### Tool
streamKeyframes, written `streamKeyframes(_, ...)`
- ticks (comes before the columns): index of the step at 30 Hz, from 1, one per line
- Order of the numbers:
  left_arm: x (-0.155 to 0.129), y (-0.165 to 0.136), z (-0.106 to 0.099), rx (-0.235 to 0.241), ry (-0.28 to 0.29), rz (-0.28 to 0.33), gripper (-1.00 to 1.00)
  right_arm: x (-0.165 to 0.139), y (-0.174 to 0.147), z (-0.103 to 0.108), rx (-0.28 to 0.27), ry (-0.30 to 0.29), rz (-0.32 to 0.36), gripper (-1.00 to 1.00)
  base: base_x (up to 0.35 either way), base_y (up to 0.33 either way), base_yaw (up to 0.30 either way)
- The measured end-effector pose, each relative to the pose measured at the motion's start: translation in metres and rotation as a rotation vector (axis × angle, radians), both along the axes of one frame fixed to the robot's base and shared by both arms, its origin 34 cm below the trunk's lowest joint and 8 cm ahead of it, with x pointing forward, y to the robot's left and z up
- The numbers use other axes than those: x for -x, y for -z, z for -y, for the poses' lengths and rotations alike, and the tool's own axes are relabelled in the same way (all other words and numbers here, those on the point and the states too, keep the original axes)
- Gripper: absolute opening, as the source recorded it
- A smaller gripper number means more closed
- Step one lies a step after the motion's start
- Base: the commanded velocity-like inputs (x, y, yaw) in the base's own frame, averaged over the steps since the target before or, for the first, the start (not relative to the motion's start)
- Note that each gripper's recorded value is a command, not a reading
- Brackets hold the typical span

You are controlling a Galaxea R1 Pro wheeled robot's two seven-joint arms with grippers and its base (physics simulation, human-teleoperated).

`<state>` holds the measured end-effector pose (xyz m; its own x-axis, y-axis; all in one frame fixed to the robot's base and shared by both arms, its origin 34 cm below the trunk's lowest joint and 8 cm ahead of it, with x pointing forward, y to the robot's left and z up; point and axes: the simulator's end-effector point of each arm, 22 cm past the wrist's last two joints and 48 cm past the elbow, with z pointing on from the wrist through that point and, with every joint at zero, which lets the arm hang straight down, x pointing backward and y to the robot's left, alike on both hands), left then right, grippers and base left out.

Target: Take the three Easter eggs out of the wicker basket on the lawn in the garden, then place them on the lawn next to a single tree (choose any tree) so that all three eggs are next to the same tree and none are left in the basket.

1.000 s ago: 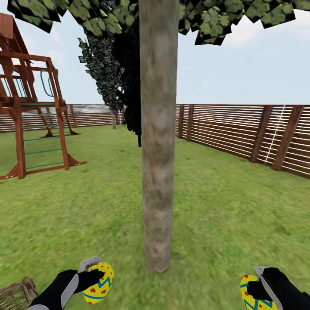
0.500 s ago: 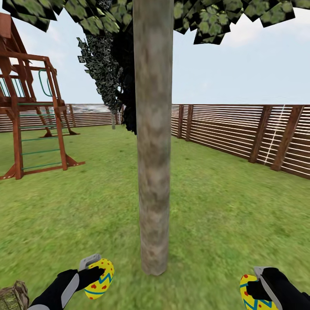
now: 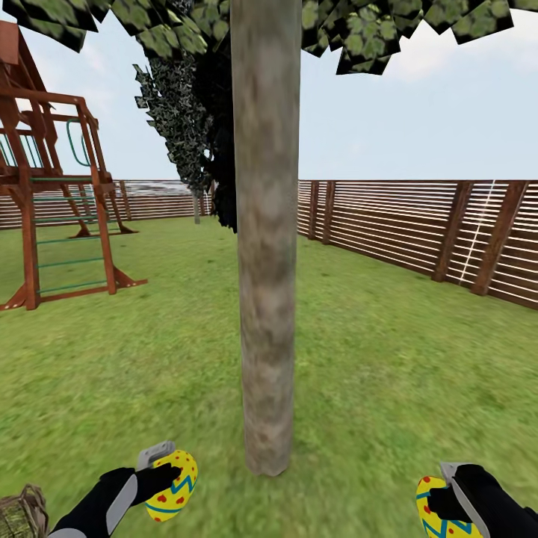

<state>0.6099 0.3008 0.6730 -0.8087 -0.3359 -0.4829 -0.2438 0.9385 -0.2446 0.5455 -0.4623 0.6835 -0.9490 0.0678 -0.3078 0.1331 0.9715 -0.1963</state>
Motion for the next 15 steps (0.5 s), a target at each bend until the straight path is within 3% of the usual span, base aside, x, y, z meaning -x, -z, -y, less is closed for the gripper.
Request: streamKeyframes(15, 0.000, 0.023, 0.002, 0.002, 0.002, -0.001, -1.00, -0.002, 0.023, -0.003, -0.003, -0.003, 0.002, -1.00, 0.000, 0.000, 0.000)
